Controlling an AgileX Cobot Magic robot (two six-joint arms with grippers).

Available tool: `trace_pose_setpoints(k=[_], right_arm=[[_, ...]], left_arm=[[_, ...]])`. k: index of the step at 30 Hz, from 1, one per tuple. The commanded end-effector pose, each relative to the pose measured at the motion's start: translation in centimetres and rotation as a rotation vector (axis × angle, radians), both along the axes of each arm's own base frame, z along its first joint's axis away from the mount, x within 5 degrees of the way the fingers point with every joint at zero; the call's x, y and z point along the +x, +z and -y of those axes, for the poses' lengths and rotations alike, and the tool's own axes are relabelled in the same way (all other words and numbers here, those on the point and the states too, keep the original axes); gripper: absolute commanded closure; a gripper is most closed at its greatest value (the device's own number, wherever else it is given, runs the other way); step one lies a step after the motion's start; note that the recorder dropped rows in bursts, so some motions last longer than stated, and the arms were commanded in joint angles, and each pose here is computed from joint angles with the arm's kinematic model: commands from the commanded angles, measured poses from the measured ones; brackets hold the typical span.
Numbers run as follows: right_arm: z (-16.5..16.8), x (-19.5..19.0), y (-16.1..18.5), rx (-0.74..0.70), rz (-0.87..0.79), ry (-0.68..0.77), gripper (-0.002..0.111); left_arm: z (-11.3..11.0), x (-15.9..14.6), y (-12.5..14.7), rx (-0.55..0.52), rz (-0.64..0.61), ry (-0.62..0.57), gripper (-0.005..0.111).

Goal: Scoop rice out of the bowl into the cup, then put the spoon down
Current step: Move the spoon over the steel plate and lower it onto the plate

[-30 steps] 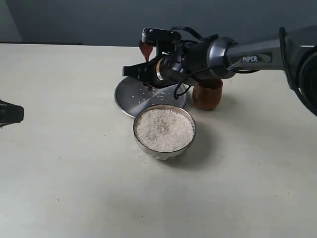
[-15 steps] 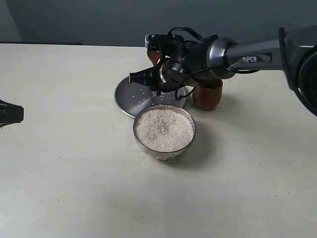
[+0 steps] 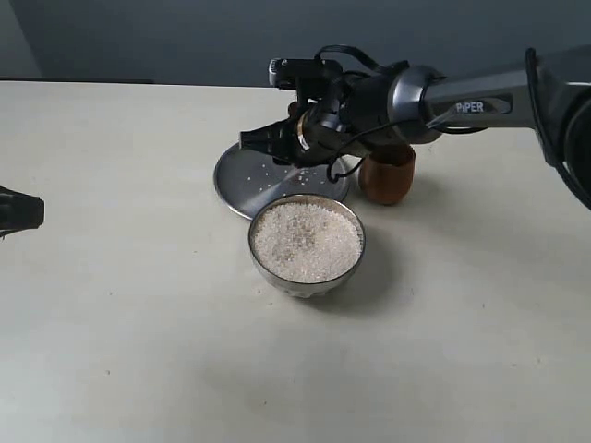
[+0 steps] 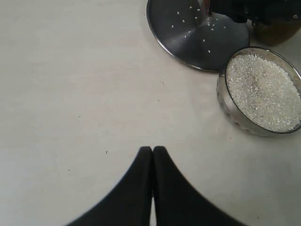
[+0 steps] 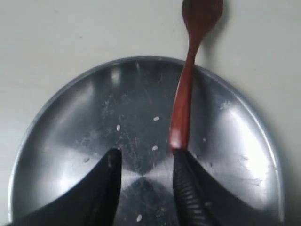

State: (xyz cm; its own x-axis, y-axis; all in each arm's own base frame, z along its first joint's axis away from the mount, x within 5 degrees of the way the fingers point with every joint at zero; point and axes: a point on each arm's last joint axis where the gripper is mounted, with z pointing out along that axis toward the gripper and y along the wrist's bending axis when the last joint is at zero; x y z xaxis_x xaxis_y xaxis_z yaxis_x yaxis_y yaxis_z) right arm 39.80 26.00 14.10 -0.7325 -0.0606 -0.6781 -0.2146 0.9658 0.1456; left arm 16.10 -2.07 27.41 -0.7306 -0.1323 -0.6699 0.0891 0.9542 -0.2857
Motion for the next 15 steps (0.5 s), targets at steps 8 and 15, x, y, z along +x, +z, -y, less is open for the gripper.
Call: trace_pose_setpoints(k=[8,15], right_arm=[[1.7,-0.7,5.9,-0.137,0.082,0.000,0.071],[1.5,-1.2,6.1,-0.150,0.063,0.007,0.071]], left_arm=[[0.0,0.2,0.2,-0.003,0.008,0.005,0.106],[0.0,0.2,0.2,-0.003,0.008,0.005,0.106]])
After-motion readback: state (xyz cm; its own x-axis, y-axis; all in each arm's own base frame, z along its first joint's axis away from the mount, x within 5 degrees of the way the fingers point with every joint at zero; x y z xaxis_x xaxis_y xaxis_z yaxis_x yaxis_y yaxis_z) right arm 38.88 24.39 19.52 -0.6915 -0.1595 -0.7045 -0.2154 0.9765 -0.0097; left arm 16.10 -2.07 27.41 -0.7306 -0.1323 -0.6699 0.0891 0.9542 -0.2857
